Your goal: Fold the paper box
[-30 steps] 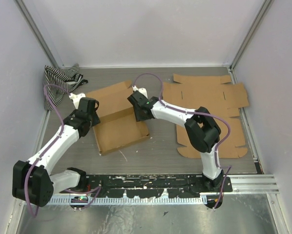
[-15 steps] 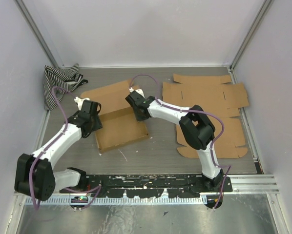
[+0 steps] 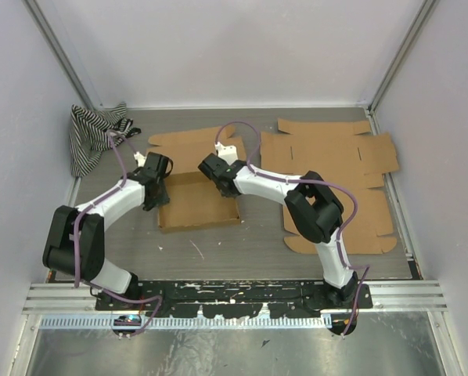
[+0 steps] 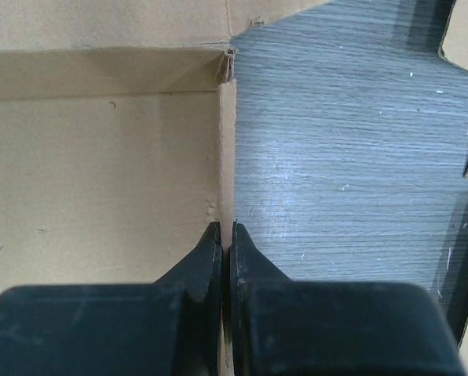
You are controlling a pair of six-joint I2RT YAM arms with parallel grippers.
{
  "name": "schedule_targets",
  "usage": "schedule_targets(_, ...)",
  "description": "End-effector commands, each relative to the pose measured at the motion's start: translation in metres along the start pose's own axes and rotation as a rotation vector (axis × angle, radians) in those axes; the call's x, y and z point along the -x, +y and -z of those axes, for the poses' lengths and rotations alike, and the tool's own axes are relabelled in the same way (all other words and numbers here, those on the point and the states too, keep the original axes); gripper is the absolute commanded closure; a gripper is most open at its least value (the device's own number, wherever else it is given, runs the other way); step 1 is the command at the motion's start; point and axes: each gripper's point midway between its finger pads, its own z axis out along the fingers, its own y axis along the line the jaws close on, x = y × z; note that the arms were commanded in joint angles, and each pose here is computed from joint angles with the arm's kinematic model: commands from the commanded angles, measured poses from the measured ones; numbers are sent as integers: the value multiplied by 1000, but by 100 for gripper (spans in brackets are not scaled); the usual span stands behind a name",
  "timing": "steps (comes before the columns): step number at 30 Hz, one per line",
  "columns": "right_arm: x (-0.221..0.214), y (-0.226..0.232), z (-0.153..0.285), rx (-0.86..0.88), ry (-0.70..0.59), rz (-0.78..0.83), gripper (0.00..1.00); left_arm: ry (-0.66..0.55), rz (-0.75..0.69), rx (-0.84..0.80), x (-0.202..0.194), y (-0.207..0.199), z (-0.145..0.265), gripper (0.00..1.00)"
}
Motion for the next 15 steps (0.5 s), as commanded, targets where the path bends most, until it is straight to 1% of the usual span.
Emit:
schedule_targets(1, -18, -18, -5, -80, 36, -26, 98, -47, -7, -31, 24, -13, 1, 61)
schedule_targets(2, -16, -16, -4, -63, 39, -30, 94, -49, -9, -38, 26, -14, 2, 61)
schedule_targets(4, -9, -9, 0, -17, 35, -44, 80, -54, -11, -47, 28, -16, 5, 60)
schedule_targets(8, 20, -7, 25, 58, -28, -83, 58, -78, -5, -67, 37, -18, 16, 54)
schedule_targets(11, 48, -16, 45, 97, -81, -107, 50, -115, 13, -88, 51, -19, 30, 51)
schedule_targets(15, 89, -48, 62, 117, -144, -156, 47, -154, 66, -135, 73, -15, 45, 49)
